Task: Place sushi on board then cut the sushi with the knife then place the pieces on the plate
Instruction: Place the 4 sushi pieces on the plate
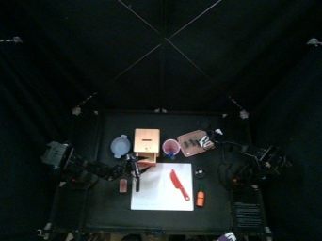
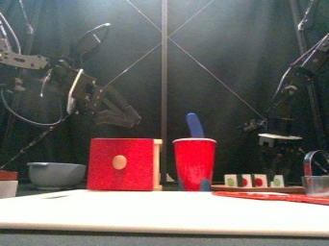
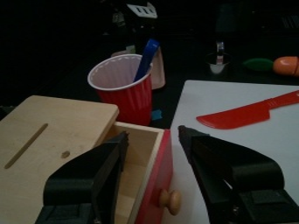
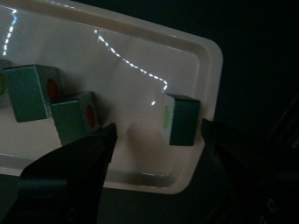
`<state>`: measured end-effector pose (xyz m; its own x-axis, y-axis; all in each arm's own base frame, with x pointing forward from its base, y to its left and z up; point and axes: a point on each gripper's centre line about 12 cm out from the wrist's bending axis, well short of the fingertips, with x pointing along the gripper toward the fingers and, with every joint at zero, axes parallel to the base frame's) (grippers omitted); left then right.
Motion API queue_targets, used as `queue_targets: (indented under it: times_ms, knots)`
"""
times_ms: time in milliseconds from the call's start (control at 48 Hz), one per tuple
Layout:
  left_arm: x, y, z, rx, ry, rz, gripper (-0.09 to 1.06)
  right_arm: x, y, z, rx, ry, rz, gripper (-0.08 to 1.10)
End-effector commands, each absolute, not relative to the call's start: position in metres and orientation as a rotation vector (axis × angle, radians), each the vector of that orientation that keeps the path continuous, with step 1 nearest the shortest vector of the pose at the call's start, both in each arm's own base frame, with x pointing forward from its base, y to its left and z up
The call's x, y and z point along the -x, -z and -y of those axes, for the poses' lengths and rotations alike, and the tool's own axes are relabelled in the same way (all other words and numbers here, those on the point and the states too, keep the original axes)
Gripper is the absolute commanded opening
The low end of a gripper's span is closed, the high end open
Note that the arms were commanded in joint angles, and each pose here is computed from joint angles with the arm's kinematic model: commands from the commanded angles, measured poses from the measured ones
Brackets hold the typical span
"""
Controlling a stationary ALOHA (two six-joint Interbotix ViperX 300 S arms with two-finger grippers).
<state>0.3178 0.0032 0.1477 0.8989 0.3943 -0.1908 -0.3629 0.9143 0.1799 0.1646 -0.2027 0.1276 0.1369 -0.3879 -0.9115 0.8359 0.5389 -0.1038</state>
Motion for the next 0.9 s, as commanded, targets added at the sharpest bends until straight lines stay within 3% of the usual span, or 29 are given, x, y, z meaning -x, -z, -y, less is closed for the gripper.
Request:
queue_targets:
  times_ms: [21,167,333,479,708,896]
  knots:
    - [-0.323,-0.155,-0.003,-0.135,-0.397,-0.200,0.86,-0.162,-0.152,0.203,-0.477,0.969,-1.065,1.06]
    - [-0.325,-0.157,-0.002,-0.132,-0.396,-0.191,0.86,-0.152,-0.175,0.194,-0.465,0.994,-0.998,1.06]
    - [-0.328,-0.160,-0.002,-0.130,-0.395,-0.182,0.86,-0.148,-0.210,0.167,-0.453,0.948,-0.805,1.06]
    - [-0.331,-0.163,-0.001,-0.128,-0.393,-0.170,0.86,-0.171,-0.227,0.122,-0.455,0.719,-0.575,1.06]
    - [-0.329,-0.166,0.001,-0.116,-0.390,-0.160,0.86,-0.210,-0.240,0.055,-0.307,0.305,-0.319,1.06]
    - [-0.329,-0.165,0.000,-0.120,-0.392,-0.165,0.86,-0.222,-0.254,0.033,-0.198,0.147,-0.186,1.06]
